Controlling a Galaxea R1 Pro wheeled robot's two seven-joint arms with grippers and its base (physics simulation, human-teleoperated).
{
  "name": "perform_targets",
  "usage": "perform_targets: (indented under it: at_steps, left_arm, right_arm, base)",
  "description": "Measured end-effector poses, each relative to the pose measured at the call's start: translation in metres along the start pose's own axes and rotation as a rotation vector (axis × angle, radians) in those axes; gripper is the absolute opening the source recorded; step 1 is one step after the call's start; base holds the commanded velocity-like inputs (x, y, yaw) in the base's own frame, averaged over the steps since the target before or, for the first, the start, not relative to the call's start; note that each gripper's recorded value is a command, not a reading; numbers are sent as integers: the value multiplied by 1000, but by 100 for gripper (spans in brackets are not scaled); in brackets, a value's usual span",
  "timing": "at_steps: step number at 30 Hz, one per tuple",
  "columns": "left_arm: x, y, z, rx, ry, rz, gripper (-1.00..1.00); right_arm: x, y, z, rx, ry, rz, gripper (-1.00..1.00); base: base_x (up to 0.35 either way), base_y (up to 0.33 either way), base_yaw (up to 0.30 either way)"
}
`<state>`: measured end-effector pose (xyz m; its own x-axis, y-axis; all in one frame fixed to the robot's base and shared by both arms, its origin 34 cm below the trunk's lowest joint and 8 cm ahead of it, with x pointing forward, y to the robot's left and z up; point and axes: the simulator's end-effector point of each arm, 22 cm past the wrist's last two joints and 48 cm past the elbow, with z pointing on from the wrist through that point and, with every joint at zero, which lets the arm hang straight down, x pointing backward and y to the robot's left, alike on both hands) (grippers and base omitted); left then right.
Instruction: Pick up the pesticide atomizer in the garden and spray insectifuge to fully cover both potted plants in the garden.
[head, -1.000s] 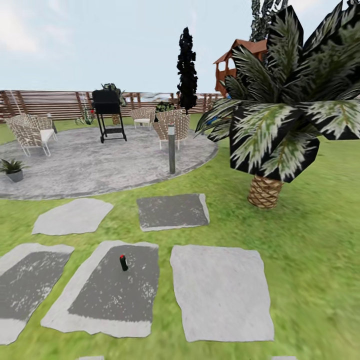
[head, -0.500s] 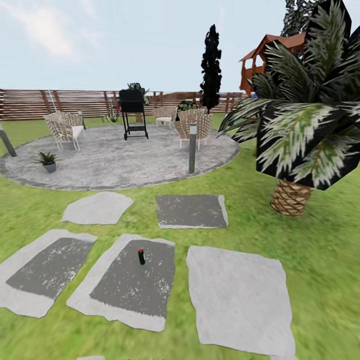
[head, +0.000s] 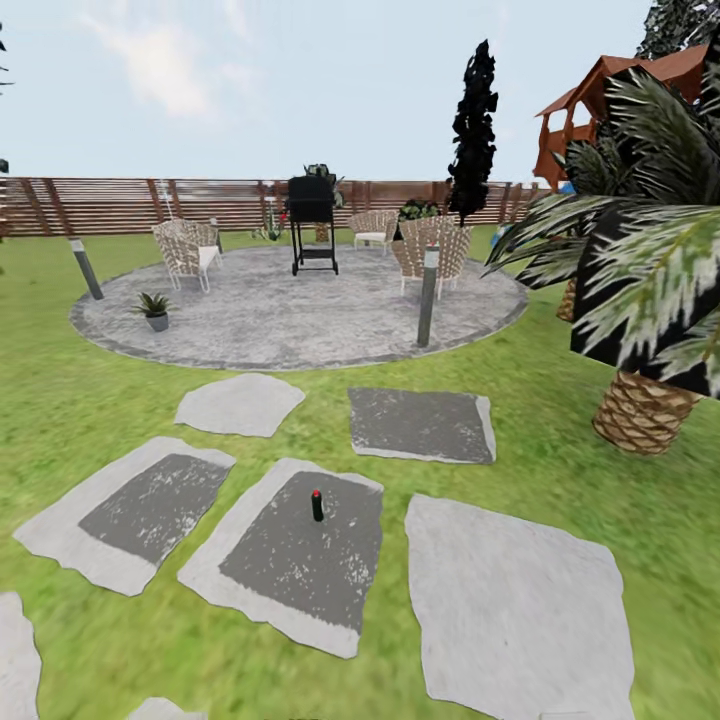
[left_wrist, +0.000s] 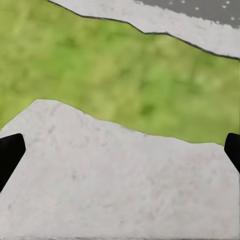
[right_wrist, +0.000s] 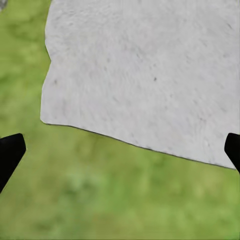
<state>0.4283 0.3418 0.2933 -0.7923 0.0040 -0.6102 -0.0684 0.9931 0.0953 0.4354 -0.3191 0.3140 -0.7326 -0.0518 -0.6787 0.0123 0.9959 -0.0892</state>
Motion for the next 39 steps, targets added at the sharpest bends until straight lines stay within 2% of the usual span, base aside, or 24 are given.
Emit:
perform_targets:
  at_steps: [9, 39]
  left_arm:
    - [0, -1, 0, 1, 0, 0, 100]
    - [0, 0, 0, -1, 0, -2, 100]
  right_arm:
    - [-1, 0, 0, 0, -4, 0, 100]
    - [-1, -4, 0, 2, -2, -7, 100]
  base:
    - [41, -33, 156]
    - [170, -239, 23]
